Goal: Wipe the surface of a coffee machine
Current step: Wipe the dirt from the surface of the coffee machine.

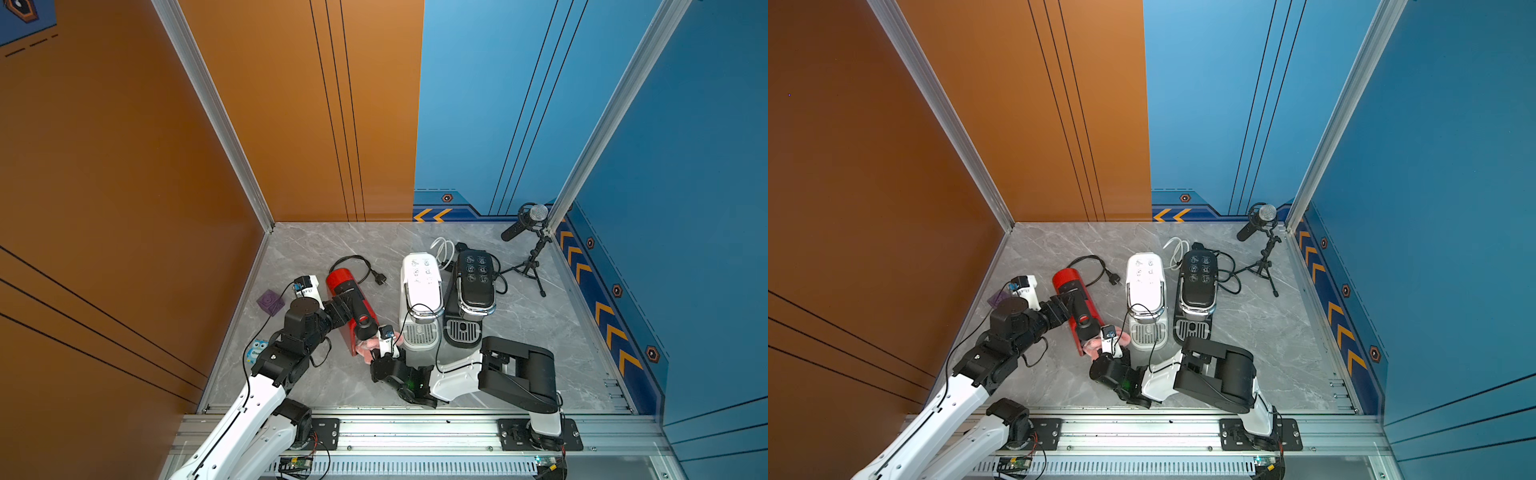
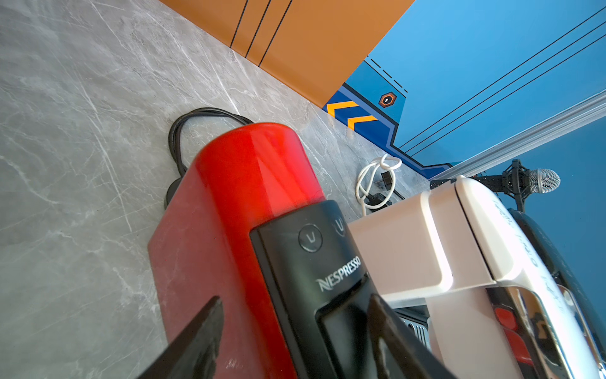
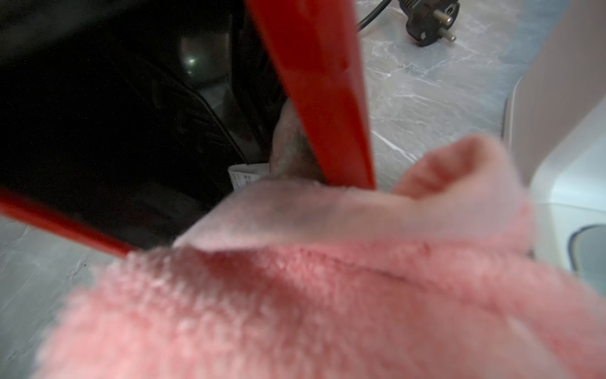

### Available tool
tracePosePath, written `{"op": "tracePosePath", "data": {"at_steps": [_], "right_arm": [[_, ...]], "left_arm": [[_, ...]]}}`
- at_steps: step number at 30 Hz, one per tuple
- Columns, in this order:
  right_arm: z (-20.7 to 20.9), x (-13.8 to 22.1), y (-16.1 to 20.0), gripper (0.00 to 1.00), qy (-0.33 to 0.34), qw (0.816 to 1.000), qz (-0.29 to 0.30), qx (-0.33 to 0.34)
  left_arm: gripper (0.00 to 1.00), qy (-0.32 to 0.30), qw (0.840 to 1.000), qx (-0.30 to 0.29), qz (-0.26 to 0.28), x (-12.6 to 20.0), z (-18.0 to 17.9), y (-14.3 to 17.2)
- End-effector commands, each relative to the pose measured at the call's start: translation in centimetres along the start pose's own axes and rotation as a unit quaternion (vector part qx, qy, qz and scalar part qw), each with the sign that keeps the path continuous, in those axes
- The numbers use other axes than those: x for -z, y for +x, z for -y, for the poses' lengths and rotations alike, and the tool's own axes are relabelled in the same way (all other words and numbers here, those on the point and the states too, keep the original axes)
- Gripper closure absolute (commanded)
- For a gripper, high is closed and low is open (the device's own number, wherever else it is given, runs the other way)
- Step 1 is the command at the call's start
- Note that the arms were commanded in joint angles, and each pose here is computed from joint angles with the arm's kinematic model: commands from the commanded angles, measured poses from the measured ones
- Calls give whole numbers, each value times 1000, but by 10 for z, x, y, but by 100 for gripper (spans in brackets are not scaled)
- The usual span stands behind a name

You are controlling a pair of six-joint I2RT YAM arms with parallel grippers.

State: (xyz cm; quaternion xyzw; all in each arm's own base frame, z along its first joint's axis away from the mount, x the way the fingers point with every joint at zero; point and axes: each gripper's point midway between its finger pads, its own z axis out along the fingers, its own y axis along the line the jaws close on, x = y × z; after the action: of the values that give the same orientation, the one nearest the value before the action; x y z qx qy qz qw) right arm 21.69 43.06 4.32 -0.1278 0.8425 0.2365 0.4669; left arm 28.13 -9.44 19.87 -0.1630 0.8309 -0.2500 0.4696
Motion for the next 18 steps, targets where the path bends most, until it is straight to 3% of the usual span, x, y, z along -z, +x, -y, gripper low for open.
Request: {"op": "tracePosePath", "data": {"at_steps": [1,8,13,18], "right_arm": [[-21,-9,-34,100,-12,998,58,25],[-45,18,-48,100,-28,992,120,11],[-34,21,-37,100,-27,992,114,-45],[-17,18,-28,100,-7,993,105,-56]], "left_arm": [[30,-86,990,-14,-115,-2,-52,65],[30,-85,989,-12,-119,-2,-53,67],[30,-86,989,-11,-123,-2,-55,70],[30,-89,988,-12,-126,-3,-56,71]]}}
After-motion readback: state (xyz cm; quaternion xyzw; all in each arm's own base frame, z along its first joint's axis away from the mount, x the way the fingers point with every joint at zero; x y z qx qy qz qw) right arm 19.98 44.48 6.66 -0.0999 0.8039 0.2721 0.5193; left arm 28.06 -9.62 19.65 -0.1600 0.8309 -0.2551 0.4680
